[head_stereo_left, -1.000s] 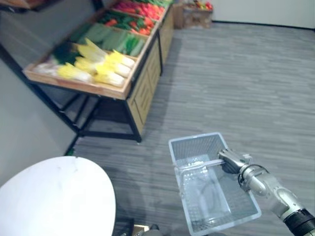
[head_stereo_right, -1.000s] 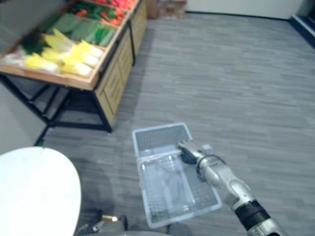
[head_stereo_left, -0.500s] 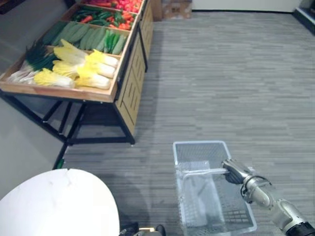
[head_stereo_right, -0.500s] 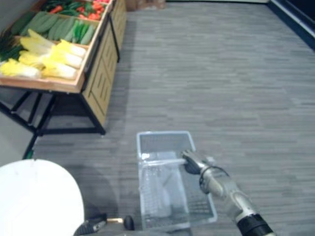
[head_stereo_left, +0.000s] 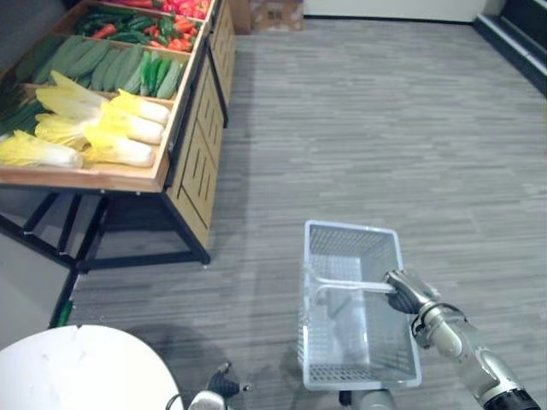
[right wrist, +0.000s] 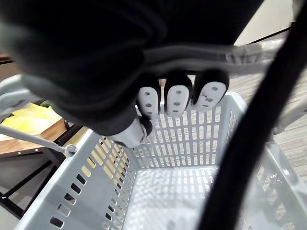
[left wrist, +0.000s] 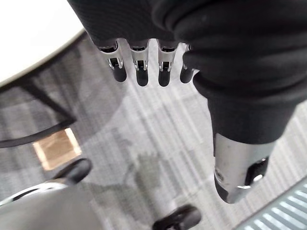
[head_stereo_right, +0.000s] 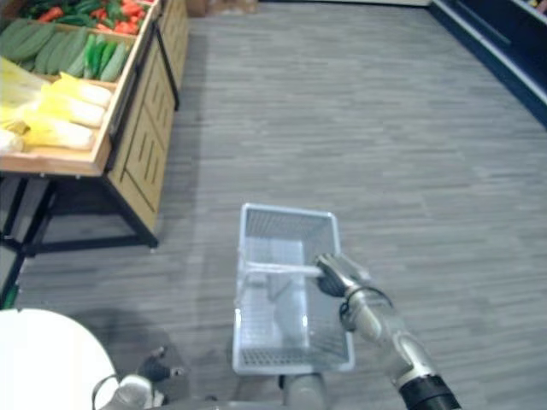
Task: Pick vegetable in the basket
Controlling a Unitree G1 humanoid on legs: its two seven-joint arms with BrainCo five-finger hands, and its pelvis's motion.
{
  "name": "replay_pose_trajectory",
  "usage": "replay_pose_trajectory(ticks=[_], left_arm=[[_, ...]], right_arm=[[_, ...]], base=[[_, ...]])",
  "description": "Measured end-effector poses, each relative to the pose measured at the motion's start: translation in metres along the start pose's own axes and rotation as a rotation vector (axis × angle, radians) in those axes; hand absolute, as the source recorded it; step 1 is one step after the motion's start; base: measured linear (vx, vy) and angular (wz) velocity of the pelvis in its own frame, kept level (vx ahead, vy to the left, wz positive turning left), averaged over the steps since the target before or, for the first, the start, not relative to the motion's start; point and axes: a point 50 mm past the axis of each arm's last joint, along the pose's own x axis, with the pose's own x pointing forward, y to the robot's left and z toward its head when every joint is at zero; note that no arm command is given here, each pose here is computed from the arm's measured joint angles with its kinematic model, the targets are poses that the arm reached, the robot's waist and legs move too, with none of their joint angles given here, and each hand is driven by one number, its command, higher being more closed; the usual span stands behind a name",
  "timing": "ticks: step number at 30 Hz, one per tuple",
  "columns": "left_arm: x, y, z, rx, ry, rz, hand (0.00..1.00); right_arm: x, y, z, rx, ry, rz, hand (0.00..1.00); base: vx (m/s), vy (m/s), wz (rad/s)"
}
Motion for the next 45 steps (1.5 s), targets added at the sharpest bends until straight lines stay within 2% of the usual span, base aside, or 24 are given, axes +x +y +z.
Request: replay_pose_trajectory(ticks=[4, 6, 12, 16, 20, 25, 28, 32, 34, 37, 43, 45], left_arm=[[0.001, -0.003, 0.01, -0.015, -0.043, 0.015, 0.0], [-0.002, -0.017, 0.007, -0.033, -0.034, -0.017, 0.0], [-0.002, -0.013, 0.01, -0.055, -0.058, 0.002, 0.0], [-0.013, -0.015, -0.026, -0.034, 0.049, -0.001, 0.0], [-0.027, -0.03, -0.06, -0.002, 0.179, -0.048, 0.0], [-0.034, -0.025, -0.078, 0.006, 0.247, -0.052, 0.0], [-0.04, -0.025, -0.089, 0.036, 0.282, -0.067, 0.0], [-0.028, -0.006, -0.072, 0.081, 0.218, -0.027, 0.0], [-0.011, -0.001, -0.035, 0.023, 0.112, 0.013, 0.0], [-0.007, -0.002, -0.021, -0.018, 0.069, 0.028, 0.0], [-0.015, 0.003, -0.041, -0.044, 0.119, 0.055, 0.0], [-0.019, -0.012, -0.05, -0.091, 0.169, 0.032, 0.0]], right_arm=[[0.001, -0.006, -0.003, -0.007, 0.01, -0.017, 1.0], [-0.006, -0.002, -0.009, -0.015, 0.035, 0.007, 1.0], [-0.012, -0.012, -0.022, -0.044, 0.088, -0.014, 1.0], [-0.013, -0.013, -0.024, -0.048, 0.094, -0.035, 1.0], [-0.013, -0.009, -0.024, -0.042, 0.097, -0.028, 1.0], [-0.005, -0.012, -0.014, -0.024, 0.054, -0.052, 1.0], [0.0, 0.004, 0.001, 0.028, 0.016, -0.029, 1.0], [-0.003, 0.01, 0.005, 0.051, 0.01, -0.025, 1.0], [-0.006, 0.009, -0.001, 0.056, 0.051, -0.037, 1.0], [-0.007, 0.011, -0.005, 0.06, 0.074, -0.028, 1.0], [-0.007, 0.015, -0.002, 0.081, 0.076, -0.031, 1.0], [-0.015, 0.016, -0.013, 0.057, 0.121, -0.014, 1.0]], base=[[0.52, -0.315, 0.11], [0.52, -0.23, 0.1], [0.33, -0.036, 0.09], [0.33, 0.198, -0.08], [0.4, 0.312, -0.03], [0.43, 0.283, -0.1], [0.43, 0.21, -0.25], [0.42, 0.068, 0.53], [0.51, -0.033, 1.08], [0.32, -0.153, 0.64], [0.26, -0.361, 0.63], [0.39, -0.605, 1.13]])
